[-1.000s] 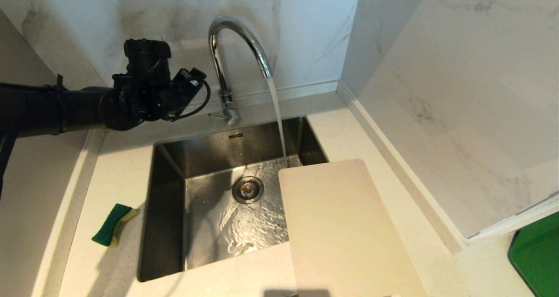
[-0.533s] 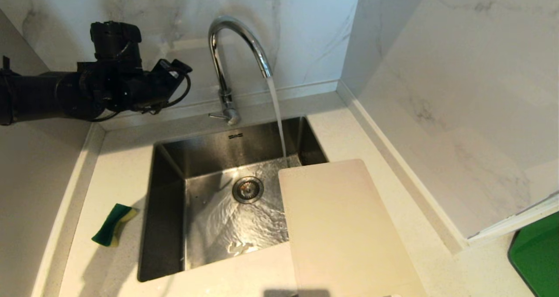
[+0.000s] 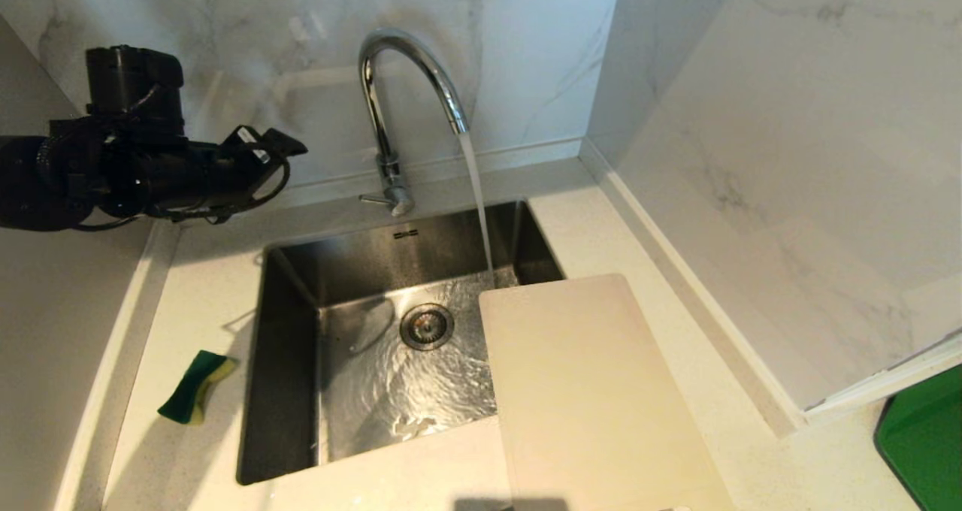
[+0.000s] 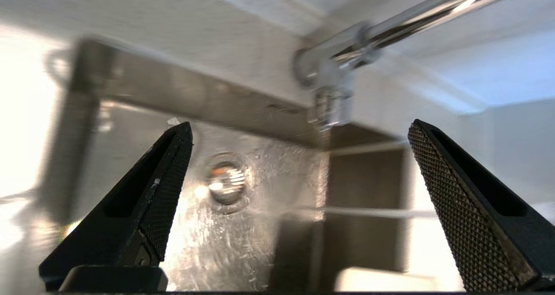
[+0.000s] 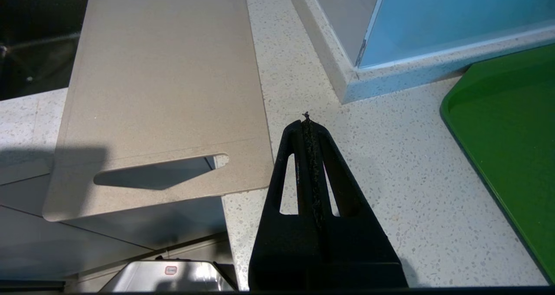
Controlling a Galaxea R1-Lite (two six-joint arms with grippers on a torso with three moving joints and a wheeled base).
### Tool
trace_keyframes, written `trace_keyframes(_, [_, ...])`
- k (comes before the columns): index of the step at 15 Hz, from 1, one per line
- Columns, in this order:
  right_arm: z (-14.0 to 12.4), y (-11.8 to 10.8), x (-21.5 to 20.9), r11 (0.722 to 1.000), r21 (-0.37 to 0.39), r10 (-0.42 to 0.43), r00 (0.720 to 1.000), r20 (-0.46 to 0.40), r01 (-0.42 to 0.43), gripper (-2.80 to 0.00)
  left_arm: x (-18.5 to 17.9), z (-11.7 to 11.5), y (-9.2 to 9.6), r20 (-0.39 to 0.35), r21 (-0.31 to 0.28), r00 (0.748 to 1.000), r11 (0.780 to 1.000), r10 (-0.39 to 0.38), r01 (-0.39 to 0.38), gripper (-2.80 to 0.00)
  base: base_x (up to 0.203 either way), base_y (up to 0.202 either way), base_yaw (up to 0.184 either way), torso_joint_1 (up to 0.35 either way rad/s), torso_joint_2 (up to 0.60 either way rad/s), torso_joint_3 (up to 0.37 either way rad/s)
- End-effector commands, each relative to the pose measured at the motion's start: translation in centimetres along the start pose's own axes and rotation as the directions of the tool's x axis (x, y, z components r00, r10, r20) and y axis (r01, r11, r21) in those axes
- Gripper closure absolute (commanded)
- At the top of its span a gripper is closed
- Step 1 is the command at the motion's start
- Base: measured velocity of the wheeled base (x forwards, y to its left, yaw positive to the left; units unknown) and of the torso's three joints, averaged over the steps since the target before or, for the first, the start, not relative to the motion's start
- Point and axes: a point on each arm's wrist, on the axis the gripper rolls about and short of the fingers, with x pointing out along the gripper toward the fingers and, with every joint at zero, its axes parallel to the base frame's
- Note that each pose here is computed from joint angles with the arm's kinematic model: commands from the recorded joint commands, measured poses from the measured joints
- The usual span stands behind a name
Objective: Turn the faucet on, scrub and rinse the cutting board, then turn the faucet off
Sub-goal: Pick up the cleaning cloth
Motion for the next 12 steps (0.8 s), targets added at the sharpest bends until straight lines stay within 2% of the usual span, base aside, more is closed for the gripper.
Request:
trace_keyframes(1, [0.0, 0.0, 0.0, 1.0, 0.002, 0.0, 1.0, 0.001, 0.0, 0.0, -1.0, 0.0, 0.7, -0.005, 0.011, 1.0, 1.0, 0.016, -0.016, -2.8, 0.0, 0.0, 0.0, 0.0, 0.0, 0.0])
trace_keyframes(4, [0.0, 0.0, 0.0, 1.0, 0.002, 0.0, 1.0, 0.001, 0.0, 0.0, -1.2, -0.8, 1.4, -0.002, 0.038, 1.0, 0.999, 0.015, -0.015, -2.8, 0.0, 0.0, 0.0, 0.0, 0.0, 0.0])
trace_keyframes(6, [0.0, 0.0, 0.0, 1.0, 0.002, 0.001, 1.0, 0.001, -0.001, 0.0, -0.9, -0.9, 2.6, 0.014, 0.114, 0.999, 0.993, 0.032, -0.034, -2.8, 0.0, 0.0, 0.0, 0.0, 0.0, 0.0])
trace_keyframes(9, [0.0, 0.0, 0.0, 1.0, 0.002, 0.0, 1.0, -0.001, 0.0, 0.0, -0.5, -0.6, 4.8, 0.06, 0.225, 0.996, 0.971, 0.063, -0.075, -2.8, 0.0, 0.0, 0.0, 0.0, 0.0, 0.0])
trace_keyframes(10, [0.0, 0.0, 0.0, 1.0, 0.002, 0.0, 1.0, 0.001, 0.0, 0.0, -0.5, -0.5, 5.4, 0.079, 0.248, 0.995, 0.965, 0.065, -0.083, -2.8, 0.0, 0.0, 0.0, 0.0, 0.0, 0.0])
trace_keyframes(12, [0.0, 0.0, 0.0, 1.0, 0.002, 0.0, 1.0, 0.001, 0.0, 0.0, -0.9, -0.4, 5.5, 0.064, 0.259, 0.997, 0.965, 0.033, -0.049, -2.8, 0.0, 0.0, 0.0, 0.0, 0.0, 0.0])
